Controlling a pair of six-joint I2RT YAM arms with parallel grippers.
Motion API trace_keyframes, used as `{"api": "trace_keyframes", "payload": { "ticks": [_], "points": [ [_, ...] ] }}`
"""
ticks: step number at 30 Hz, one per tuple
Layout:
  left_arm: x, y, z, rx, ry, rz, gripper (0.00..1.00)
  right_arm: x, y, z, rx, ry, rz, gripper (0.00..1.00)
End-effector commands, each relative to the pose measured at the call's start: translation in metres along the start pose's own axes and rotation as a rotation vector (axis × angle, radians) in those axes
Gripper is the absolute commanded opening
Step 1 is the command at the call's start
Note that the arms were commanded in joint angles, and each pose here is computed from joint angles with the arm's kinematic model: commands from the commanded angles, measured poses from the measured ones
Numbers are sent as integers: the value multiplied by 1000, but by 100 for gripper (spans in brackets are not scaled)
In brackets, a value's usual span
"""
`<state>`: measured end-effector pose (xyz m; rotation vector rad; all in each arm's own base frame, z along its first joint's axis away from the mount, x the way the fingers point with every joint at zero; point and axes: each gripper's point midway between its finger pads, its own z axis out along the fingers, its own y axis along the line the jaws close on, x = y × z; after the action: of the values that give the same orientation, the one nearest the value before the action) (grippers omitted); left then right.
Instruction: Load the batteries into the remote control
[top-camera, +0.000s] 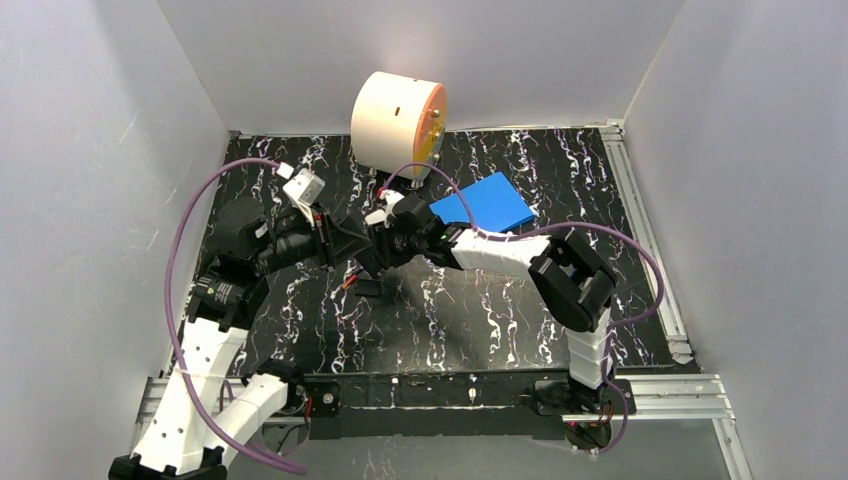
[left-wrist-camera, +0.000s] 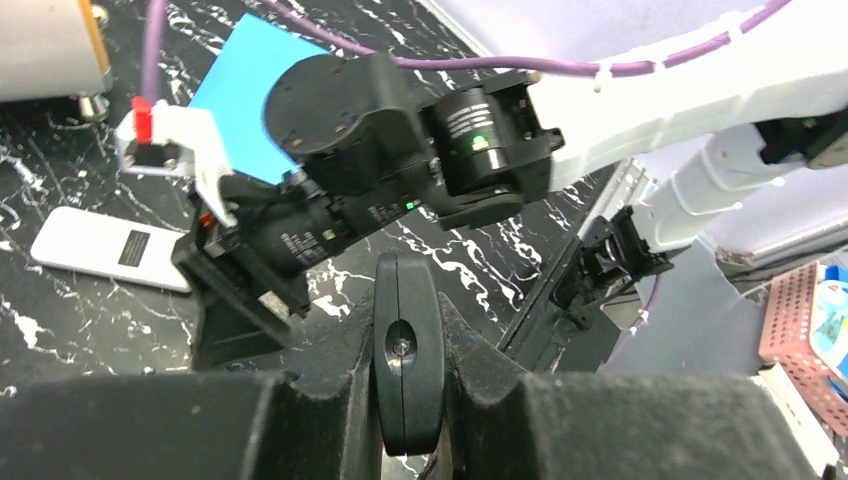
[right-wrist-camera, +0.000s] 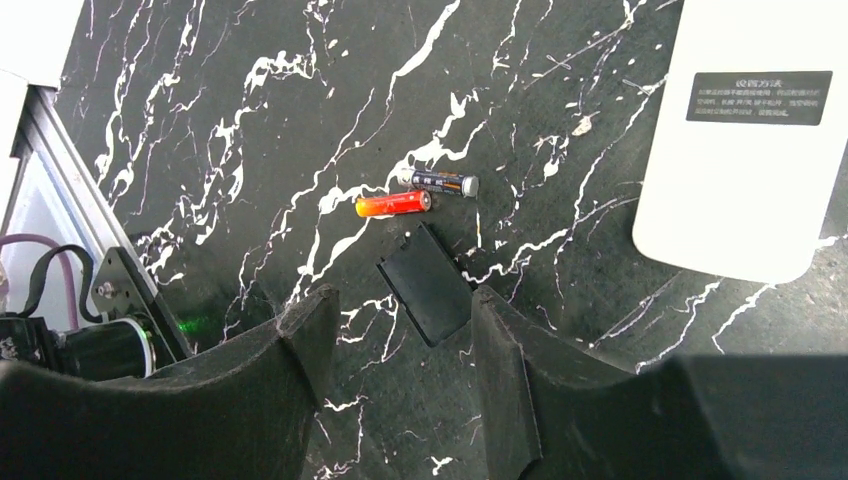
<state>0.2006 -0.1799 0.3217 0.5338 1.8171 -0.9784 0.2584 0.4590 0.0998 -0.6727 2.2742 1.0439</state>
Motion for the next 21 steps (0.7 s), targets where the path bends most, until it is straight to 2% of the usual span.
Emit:
{"api": "trace_keyframes", "payload": {
  "ticks": [1,6,9,12,14,16,17,21],
  "points": [
    [-20,-26,-9,106,-27,85,0,-14,4,11,9,-10,-22,59],
    [-20,-16,-13,23,-24,77,0,-18,14,15,-47,21,-84,57],
    [-22,-19,-15,26,-21,69,0,-31,35,-8,-167,13,-127,57],
    [-25,-29,-15,79,-5,47,0,-53,31,-57,-295,-58,-53,60],
    [-26,-43,-14,164,14,19,0,-75,19,-101,-381,-173,23,64],
    [-28,-54,-11,252,33,-14,0,-91,13,-144,-456,-259,61,73],
    [-29,-59,-9,292,39,-28,0,-102,9,-165,-466,-293,60,77],
    [-41,-72,-5,413,38,-68,0,-120,47,-218,-561,-321,-26,91]
  ]
}}
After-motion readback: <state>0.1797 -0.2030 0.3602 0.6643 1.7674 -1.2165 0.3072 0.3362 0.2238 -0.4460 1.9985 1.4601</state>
